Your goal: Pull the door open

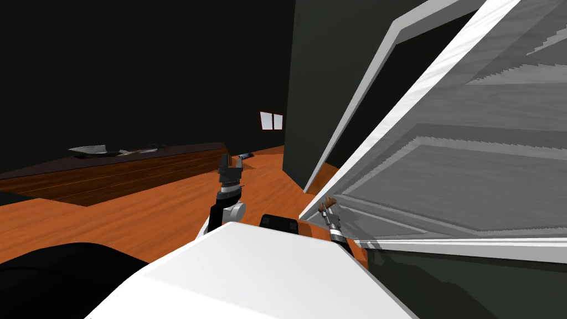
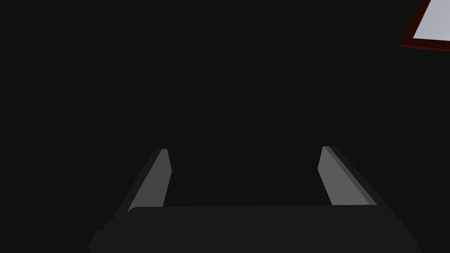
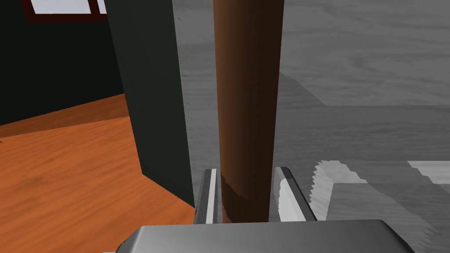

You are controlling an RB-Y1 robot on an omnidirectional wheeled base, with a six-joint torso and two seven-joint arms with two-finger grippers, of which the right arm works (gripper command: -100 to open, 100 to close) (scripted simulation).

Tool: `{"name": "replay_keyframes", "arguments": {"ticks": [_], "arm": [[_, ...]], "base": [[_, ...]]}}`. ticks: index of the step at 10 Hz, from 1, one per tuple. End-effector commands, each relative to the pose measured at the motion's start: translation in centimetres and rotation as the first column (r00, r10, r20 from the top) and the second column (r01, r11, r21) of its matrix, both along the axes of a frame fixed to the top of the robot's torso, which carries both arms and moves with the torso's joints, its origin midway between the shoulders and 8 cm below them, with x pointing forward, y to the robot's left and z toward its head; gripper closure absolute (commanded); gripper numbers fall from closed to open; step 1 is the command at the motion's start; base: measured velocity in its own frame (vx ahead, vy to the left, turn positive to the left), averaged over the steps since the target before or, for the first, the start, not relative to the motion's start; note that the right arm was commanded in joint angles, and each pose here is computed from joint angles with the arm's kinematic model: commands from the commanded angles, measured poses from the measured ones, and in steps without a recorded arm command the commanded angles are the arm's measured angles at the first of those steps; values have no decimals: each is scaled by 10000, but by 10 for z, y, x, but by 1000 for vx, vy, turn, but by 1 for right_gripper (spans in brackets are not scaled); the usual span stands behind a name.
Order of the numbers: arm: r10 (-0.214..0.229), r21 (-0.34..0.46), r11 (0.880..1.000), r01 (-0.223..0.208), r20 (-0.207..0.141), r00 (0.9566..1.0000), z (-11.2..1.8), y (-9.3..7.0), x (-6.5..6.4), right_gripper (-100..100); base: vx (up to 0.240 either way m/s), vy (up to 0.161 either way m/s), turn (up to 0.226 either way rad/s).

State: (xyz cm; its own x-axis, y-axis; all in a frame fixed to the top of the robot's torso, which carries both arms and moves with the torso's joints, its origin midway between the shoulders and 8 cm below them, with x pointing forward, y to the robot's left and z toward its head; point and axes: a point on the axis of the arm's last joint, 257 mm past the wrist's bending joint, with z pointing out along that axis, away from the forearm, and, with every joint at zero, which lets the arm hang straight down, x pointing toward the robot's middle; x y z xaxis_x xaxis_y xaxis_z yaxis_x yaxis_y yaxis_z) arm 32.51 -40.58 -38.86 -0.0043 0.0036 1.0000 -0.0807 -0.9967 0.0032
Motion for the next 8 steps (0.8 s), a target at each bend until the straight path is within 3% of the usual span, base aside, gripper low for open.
{"name": "replay_keyframes", "arguments": {"ticks": [1,8], "arm": [[181,18,9998,-181,-48,9998,-3,3,-7,100],[642,2,9979,-642,-37,9979,-2,3,-23,100]], "base": [[-195,-47,108],[-182,-29,102]]}}
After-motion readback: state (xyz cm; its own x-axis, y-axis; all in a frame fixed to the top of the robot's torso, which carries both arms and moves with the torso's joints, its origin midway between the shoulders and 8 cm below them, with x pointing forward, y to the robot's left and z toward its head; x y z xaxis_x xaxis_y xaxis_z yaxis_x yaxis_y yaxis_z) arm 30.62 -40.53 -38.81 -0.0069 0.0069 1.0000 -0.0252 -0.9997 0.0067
